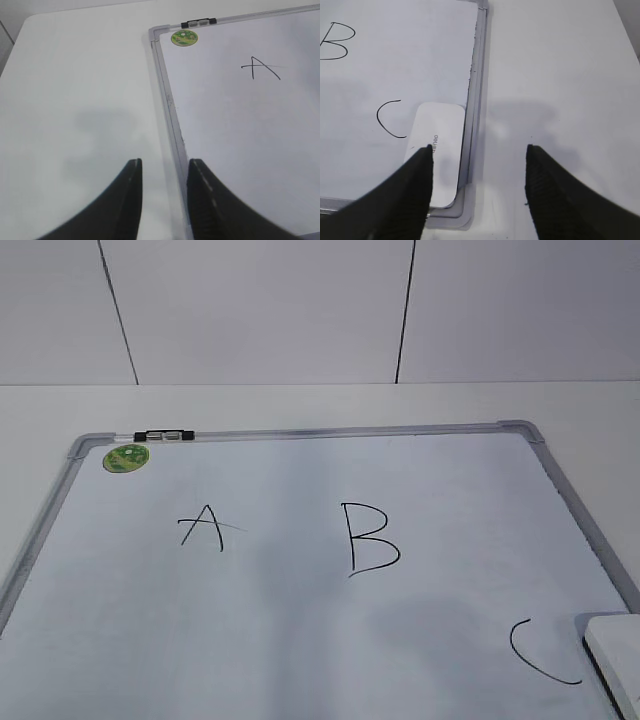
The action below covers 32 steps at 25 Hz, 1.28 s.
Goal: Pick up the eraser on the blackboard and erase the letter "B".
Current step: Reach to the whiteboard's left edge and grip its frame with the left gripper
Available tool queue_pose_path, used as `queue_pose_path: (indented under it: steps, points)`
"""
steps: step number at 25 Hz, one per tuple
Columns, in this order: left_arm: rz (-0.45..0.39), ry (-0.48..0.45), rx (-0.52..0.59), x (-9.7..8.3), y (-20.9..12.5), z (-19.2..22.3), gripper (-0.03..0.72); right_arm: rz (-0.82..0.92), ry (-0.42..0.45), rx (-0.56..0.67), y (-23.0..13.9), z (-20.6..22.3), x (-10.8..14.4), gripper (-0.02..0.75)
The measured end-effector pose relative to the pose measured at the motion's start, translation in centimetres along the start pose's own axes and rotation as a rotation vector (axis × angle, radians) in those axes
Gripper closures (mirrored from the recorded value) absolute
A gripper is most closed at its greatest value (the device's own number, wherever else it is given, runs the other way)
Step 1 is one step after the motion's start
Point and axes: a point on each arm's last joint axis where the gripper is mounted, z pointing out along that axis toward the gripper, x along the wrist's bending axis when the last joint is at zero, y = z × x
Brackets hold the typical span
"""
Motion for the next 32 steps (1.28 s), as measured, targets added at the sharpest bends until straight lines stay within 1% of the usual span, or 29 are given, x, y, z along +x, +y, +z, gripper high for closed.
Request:
queue_pose_path:
  steps: [9, 15, 25, 28, 32]
  points:
    - [0.0, 0.0, 0.0, 0.0, 0.0, 0.0, 0.449, 0.0, 0.0, 0.0, 0.0, 0.0, 0.0, 0.296]
    - [0.0, 0.0, 0.0, 0.0, 0.0, 0.0, 0.449, -0.029, -0.065, 0.001, 0.0, -0.01, -0.59, 0.296]
    - [0.0, 0.0, 0.0, 0.0, 0.0, 0.0, 0.449, -0.03, -0.071, -0.002, 0.03, -0.01, -0.65, 0.296]
    - [0.0, 0.0, 0.0, 0.0, 0.0, 0.0, 0.449, -0.002, -0.069, -0.007, 0.08, -0.05, -0.64, 0.296]
    - [-0.001, -0.001, 0.009, 0.02, 0.08, 0.13, 0.449, 0.103, -0.05, -0.017, 0.19, -0.19, -0.48, 0.296]
